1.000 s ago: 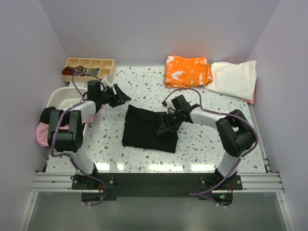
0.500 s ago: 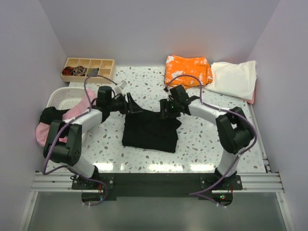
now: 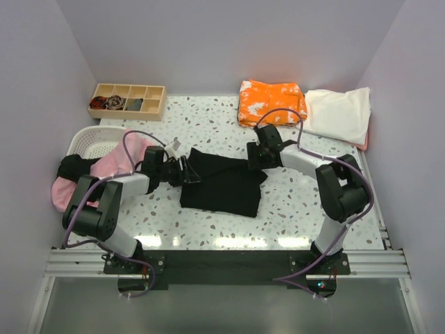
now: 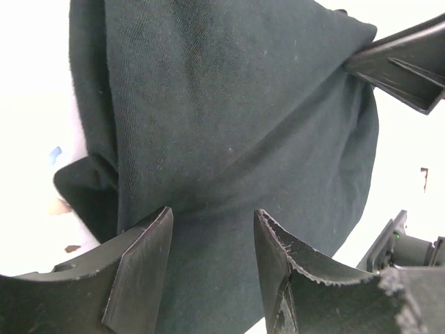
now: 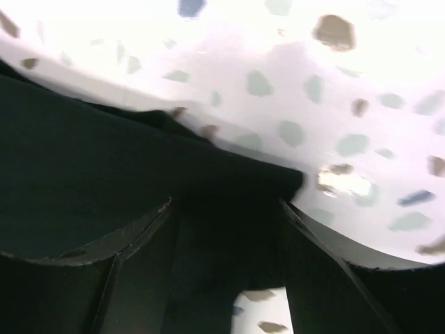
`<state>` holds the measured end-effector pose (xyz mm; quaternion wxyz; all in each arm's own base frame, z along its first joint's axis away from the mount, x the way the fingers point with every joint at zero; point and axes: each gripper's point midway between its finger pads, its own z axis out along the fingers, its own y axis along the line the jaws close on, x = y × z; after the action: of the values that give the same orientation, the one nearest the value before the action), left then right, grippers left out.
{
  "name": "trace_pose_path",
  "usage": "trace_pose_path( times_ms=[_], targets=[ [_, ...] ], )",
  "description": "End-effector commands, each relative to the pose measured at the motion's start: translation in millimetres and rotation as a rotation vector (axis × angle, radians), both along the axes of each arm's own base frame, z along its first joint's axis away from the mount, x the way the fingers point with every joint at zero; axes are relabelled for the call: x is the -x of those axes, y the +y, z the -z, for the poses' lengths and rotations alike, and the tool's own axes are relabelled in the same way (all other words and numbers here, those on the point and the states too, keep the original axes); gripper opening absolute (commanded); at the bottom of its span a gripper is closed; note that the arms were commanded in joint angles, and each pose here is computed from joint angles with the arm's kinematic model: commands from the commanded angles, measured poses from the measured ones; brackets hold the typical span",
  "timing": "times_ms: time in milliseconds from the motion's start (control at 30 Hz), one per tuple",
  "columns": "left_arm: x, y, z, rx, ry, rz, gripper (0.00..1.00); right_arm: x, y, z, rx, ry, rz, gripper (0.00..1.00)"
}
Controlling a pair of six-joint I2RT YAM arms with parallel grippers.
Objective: Fold and stack the t-shirts
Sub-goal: Smooth out wrinkles on the folded tshirt, then put the neatly folded tshirt into the corner of the board with the right arm
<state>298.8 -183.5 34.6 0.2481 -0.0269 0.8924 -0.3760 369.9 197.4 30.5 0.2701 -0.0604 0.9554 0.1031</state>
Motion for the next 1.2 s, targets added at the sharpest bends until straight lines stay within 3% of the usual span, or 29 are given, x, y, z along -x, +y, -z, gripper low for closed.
trace_pose_path(
  times_ms=[0, 67, 200, 400, 533, 933, 1167],
  targets=[
    [-19, 10, -16, -0.033, -0.088, -0.062, 0.56, -12, -41, -40, 0.078, -0.092, 0.046, 0.61],
    [-31, 5, -41, -0.013, -0.154, -0.044, 0.56, -12, -41, -69, 0.047, -0.130, 0.047, 0.66],
    [-67, 22, -83, -0.109, -0.269, -0.154, 0.59, 14, -44, -72, 0.013, 0.000, 0.037, 0.78],
    [-89, 51, -75, -0.238, -0.258, -0.302, 0.61, 64, -15, -45, -0.236, 0.132, 0.038, 0.80],
    [-93, 53, -55, -0.258, -0.234, -0.306, 0.61, 80, -7, -38, -0.334, 0.153, 0.073, 0.80],
    [-77, 42, -6, -0.205, -0.138, -0.256, 0.61, 115, 25, -15, -0.531, 0.290, 0.043, 0.81],
    [-33, 26, 27, -0.117, -0.025, -0.208, 0.61, 111, 67, 10, -0.536, 0.325, 0.015, 0.81]
  ],
)
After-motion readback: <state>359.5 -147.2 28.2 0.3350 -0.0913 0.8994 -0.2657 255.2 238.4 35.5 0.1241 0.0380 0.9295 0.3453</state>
